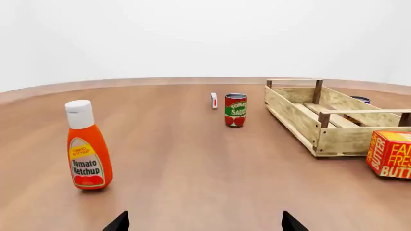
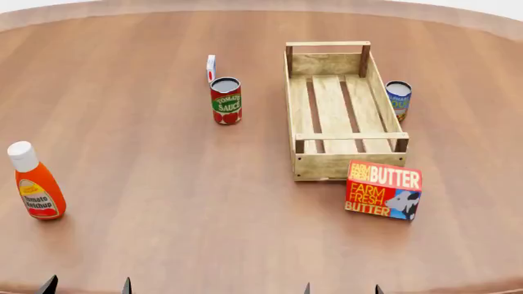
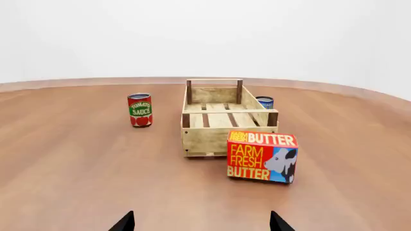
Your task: Pick up the butter and put it in the tray.
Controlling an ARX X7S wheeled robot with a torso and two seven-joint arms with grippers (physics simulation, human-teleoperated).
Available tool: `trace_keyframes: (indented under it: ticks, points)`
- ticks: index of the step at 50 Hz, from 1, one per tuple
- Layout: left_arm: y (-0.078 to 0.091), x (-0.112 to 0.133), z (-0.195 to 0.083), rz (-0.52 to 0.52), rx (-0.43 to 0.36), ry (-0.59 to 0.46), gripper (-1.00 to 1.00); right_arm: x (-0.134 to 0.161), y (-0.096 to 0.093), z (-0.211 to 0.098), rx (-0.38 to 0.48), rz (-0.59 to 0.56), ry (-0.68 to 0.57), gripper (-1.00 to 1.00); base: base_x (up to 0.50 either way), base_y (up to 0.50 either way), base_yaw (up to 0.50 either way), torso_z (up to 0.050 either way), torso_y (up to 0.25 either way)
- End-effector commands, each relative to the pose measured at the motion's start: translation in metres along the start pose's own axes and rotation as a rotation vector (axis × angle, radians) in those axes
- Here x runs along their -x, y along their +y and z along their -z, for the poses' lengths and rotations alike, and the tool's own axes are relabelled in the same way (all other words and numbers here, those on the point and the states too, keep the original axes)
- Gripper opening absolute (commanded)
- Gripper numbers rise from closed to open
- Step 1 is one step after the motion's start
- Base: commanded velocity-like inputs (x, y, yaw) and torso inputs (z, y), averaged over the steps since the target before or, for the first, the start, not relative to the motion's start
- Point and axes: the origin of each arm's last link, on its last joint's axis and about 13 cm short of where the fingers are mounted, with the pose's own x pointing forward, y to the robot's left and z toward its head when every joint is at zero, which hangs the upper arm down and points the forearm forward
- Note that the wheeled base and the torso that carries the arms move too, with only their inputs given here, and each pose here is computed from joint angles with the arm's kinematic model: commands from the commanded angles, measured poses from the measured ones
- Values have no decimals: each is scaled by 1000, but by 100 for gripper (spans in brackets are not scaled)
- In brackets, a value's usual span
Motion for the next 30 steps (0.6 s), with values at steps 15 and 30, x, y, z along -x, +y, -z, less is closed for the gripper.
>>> trace_keyframes:
  ticks: [15, 30]
  points:
    - [0, 2, 0, -1, -8, 4, 100, 1, 1, 1, 6, -4, 18, 100, 0, 0, 0, 0, 0]
    - [-1, 1, 0, -6, -31, 6, 100, 2, 2, -1, 8, -14, 22, 100, 0, -500, 0, 0, 0]
